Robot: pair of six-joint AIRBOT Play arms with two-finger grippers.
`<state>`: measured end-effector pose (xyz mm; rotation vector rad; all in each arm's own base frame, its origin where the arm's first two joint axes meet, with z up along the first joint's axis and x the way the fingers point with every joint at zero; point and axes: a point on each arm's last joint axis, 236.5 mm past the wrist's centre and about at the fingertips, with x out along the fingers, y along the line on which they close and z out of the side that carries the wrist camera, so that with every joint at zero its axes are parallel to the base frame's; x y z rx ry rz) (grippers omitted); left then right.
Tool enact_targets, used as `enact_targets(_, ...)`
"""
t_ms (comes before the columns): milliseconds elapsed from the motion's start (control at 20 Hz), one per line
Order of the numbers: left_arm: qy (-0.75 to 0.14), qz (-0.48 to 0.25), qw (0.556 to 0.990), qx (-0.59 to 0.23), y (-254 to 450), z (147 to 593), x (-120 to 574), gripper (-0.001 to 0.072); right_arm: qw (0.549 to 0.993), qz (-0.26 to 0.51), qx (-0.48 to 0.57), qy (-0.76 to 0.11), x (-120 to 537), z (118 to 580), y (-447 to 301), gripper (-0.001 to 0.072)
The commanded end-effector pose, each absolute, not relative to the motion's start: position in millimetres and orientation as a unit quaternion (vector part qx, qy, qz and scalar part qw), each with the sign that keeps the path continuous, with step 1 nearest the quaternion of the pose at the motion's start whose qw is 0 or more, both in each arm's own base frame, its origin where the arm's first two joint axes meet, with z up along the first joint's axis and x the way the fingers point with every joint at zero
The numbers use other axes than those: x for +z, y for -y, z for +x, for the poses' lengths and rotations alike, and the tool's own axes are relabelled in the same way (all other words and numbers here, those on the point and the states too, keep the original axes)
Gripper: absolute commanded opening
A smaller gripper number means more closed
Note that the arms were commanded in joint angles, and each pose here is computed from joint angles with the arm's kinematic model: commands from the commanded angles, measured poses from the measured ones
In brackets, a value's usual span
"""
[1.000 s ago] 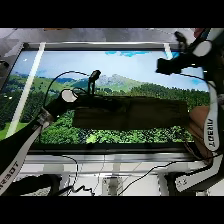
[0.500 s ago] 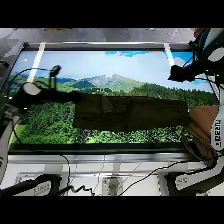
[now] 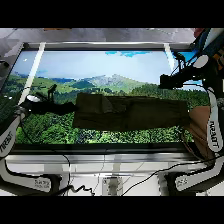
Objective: Fold the clothes and pants, and hang the long-sleeved shirts on hangers.
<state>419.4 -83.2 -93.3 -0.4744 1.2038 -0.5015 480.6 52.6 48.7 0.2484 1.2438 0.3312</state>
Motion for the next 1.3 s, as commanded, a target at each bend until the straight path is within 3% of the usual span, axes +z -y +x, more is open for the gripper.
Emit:
enact_targets(0,-0.564,-0.222,0.755,-0.251,109.3,416.6,-112.3,0.0546,0.803,0.09,0.177,-0.562,50.1,487.4,-77.2,0.0031)
enact_targets(150,-0.574,-0.206,0.74,-0.285,139.4,404.5,-108.9,0.0013,0.815,0.079,0.188,-0.542,54.0,496.2,-97.4,0.0031)
enact_targets(400,-0.553,-0.198,0.761,-0.275,136.9,407.7,-52.7,0.0018,0.812,0.059,0.214,-0.541,54.4,490.7,-128.7,0.0031)
enact_targets(600,-0.561,-0.154,0.798,-0.159,87.1,397.1,39.9,0.0017,0.804,0.047,0.233,-0.545,53.7,482.4,-151.4,0.003)
enact_targets(800,-0.499,-0.115,0.857,-0.06,41.6,374.7,133.1,0.0017,0.771,0.02,0.274,-0.574,49.1,451.5,-190.8,0.003)
enact_targets(1000,-0.438,-0.135,0.887,-0.062,48.8,351.0,186.2,0.0018,0.763,0.002,0.325,-0.558,42.7,430.9,-261.8,0.003)
enact_targets(1250,-0.426,-0.145,0.888,-0.089,65.6,344.0,198.1,0.0019,0.756,0.014,0.366,-0.543,-5.0,386.6,-384.7,0.0029)
